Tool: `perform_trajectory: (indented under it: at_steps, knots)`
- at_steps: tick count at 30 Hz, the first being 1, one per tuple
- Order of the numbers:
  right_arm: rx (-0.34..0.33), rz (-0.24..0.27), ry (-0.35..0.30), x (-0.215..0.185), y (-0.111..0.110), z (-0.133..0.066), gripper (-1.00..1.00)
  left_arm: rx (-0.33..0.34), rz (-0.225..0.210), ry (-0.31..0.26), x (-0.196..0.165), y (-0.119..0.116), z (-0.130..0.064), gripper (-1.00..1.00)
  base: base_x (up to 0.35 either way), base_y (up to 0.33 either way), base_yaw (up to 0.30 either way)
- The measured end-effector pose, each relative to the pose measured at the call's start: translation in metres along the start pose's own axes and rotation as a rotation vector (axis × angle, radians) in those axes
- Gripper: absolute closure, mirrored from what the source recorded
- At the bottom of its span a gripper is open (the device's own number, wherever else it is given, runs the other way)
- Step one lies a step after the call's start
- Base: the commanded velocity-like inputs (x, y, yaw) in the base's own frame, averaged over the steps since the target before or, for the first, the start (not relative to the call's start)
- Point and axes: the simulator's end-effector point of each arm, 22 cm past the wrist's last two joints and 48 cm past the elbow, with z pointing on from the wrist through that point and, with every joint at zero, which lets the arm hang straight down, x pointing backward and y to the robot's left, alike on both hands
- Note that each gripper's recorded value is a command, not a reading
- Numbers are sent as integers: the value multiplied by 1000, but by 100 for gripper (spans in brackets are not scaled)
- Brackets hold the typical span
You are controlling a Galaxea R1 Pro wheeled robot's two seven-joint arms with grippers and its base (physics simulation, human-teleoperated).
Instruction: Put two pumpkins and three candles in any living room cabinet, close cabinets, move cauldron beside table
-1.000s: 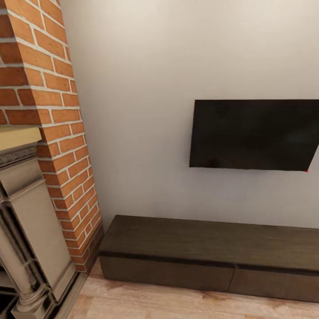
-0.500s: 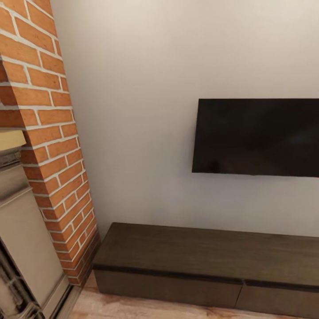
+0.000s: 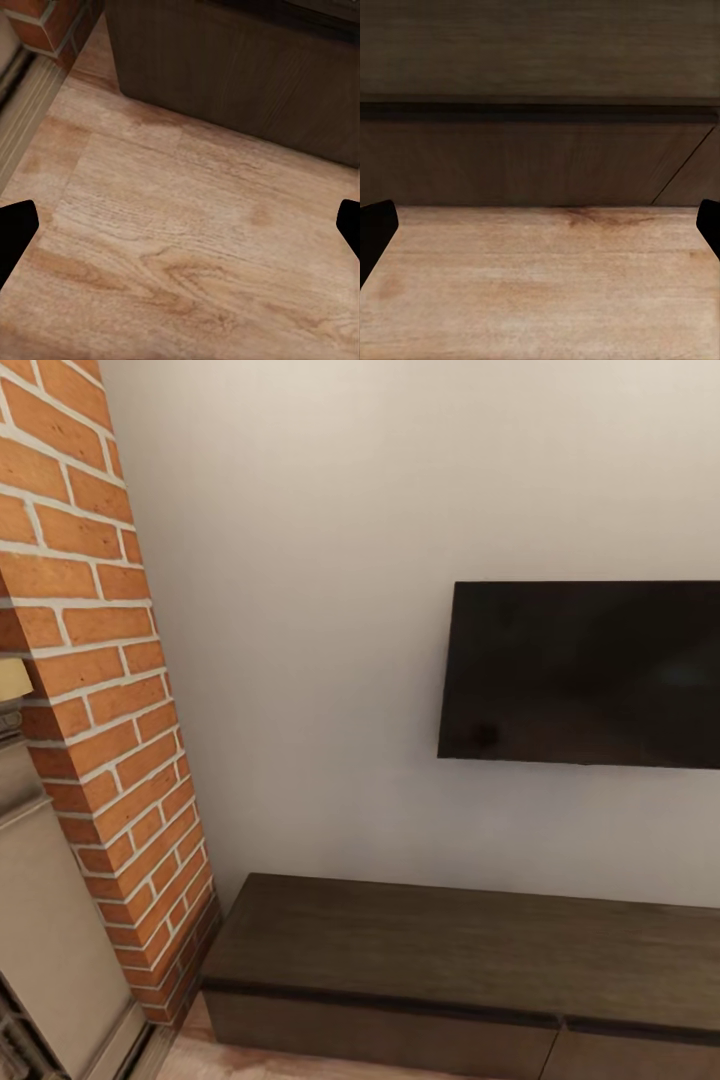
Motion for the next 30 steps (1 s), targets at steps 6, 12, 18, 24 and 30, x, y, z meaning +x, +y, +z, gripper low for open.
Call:
perform_trajectory:
  at_steps: [6, 12, 18, 24, 30]
  knots:
    - [0, 0, -1, 5, 0, 4, -100, 3, -4, -14, -2, -4, 6, -100, 1, 0, 0]
    - [0, 0, -2, 11, 1, 10, -100, 4, -4, -13, 4, -4, 13, -100, 0, 0, 0]
    - [0, 0, -1, 18, 1, 15, -100, 4, -4, -11, 10, -4, 19, -100, 0, 0, 0]
    - [0, 0, -1, 25, 1, 20, -100, 7, -2, -8, 17, -4, 26, -100, 0, 0, 0]
    - [0, 0, 0, 33, 1, 26, -100, 8, -1, -8, 22, -4, 33, -100, 0, 0, 0]
